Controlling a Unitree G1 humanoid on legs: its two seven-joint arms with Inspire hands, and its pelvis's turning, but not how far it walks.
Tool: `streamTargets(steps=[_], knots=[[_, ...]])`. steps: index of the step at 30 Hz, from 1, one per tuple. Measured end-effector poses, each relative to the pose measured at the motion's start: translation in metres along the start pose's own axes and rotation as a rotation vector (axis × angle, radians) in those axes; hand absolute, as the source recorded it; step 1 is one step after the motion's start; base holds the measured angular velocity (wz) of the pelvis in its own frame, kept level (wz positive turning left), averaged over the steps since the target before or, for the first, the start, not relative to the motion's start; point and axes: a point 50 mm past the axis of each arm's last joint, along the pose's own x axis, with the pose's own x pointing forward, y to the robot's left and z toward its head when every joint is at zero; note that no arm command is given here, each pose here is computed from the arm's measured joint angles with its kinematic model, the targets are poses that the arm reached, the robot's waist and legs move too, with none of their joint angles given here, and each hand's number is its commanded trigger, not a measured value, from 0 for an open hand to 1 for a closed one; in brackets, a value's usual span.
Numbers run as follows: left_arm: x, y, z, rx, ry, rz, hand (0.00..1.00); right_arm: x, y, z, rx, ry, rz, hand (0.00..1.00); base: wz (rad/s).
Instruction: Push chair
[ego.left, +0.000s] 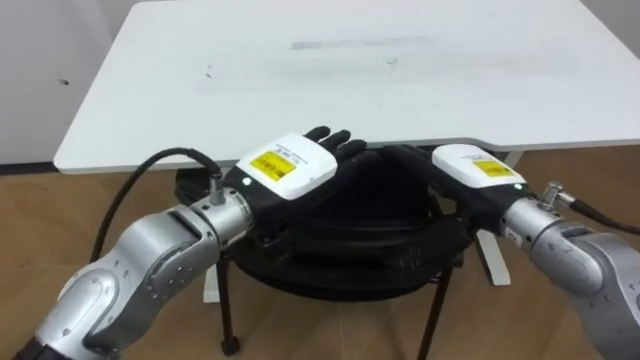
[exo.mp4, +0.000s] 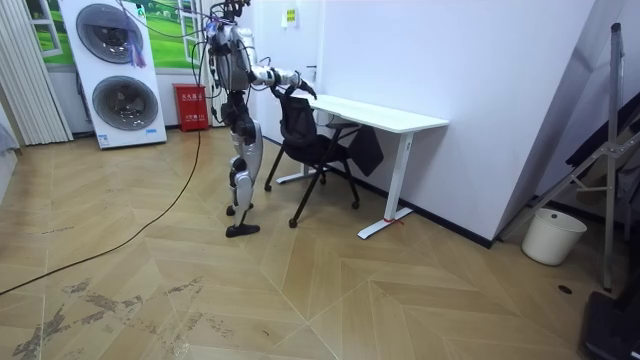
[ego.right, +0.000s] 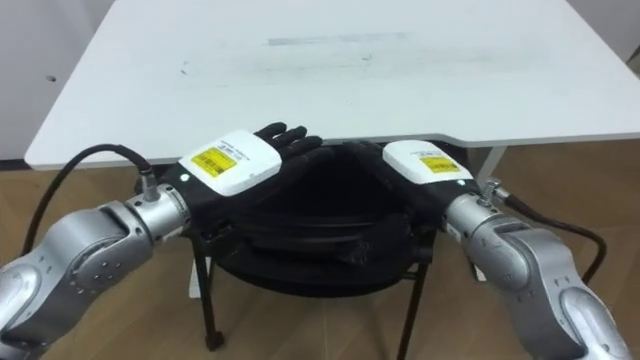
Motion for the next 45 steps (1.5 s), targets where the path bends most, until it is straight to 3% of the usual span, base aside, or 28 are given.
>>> streamTargets(steps=[3, 6, 8, 9, 11, 12, 14, 17, 21, 25, 30, 33, 35, 36, 38, 39, 41, 42, 44, 45], knots=[[-0.008, 0.014, -0.011, -0.037, 0.006, 0.073, 0.0, -0.005, -0.011, -0.004, 0.032, -0.015, -0.054, 0.0, -0.04], [-0.035, 0.057, -0.037, 0.008, 0.106, 0.335, 0.0, -0.02, -0.047, -0.005, 0.002, -0.027, -0.241, 0.0, -0.07], [-0.067, 0.1, -0.056, 0.1, 0.199, 0.602, 0.0, -0.047, -0.095, -0.008, -0.103, -0.034, -0.475, 0.0, -0.15], [-0.077, 0.109, -0.061, 0.127, 0.227, 0.664, 0.0, -0.052, -0.108, -0.009, -0.129, -0.029, -0.54, 0.0, -0.15], [-0.123, 0.14, -0.075, 0.235, 0.334, 0.898, 0.0, -0.087, -0.148, -0.015, -0.216, 0.024, -0.803, 0.0, -0.08], [-0.135, 0.146, -0.077, 0.268, 0.363, 0.948, 0.0, -0.097, -0.155, -0.017, -0.224, 0.035, -0.861, 0.0, -0.04], [-0.177, 0.163, -0.08, 0.374, 0.459, 1.15, 0.0, -0.132, -0.177, -0.024, -0.249, 0.082, -1.081, 0.0, -0.04], [-0.218, 0.17, -0.079, 0.486, 0.551, 1.37, 0.0, -0.166, -0.194, -0.031, -0.289, 0.13, -1.304, 0.0, -0.01], [-0.253, 0.159, -0.083, 0.566, 0.672, 1.512, 0.0, -0.196, -0.202, -0.041, -0.293, 0.175, -1.532, 0.0, -0.02], [-0.287, 0.136, -0.093, 0.572, 0.827, 1.618, 0.0, -0.234, -0.195, -0.053, -0.296, 0.257, -1.777, 0.0, -0.06], [-0.326, 0.107, -0.104, 0.486, 1.047, 1.764, 0.0, -0.286, -0.178, -0.079, -0.166, 0.416, -2.108, 0.0, -0.08], [-0.342, 0.073, -0.11, 0.379, 1.203, 1.841, 0.0, -0.302, -0.16, -0.097, -0.052, 0.525, -2.214, 0.0, -0.09], [-0.356, 0.035, -0.113, 0.262, 1.387, 1.855, 0.0, -0.311, -0.132, -0.111, 0.028, 0.677, -2.227, 0.0, -0.08], [-0.359, 0.026, -0.114, 0.223, 1.429, 1.861, 0.0, -0.312, -0.121, -0.114, 0.067, 0.717, -2.23, 0.0, -0.08], [-0.367, -0.023, -0.117, 0.003, 1.637, 1.874, 0.0, -0.312, -0.068, -0.132, 0.232, 0.94, -2.206, 0.0, -0.2], [-0.368, -0.038, -0.116, -0.06, 1.695, 1.867, 0.0, -0.311, -0.053, -0.136, 0.276, 1.011, -2.182, 0.0, -0.24], [-0.368, -0.109, -0.097, -0.329, 1.973, 1.762, 0.0, -0.295, 0.017, -0.143, 0.504, 1.262, -2.001, 0.0, -0.16], [-0.364, -0.128, -0.091, -0.404, 2.035, 1.716, 0.0, -0.29, 0.036, -0.143, 0.557, 1.326, -1.936, 0.0, -0.05], [-0.348, -0.197, -0.06, -0.714, 2.266, 1.465, 0.0, -0.275, 0.118, -0.141, 0.791, 1.601, -1.603, 0.0, 0.0], [-0.344, -0.211, -0.051, -0.781, 2.31, 1.398, 0.0, -0.273, 0.137, -0.139, 0.847, 1.659, -1.521, 0.0, 0.0]])
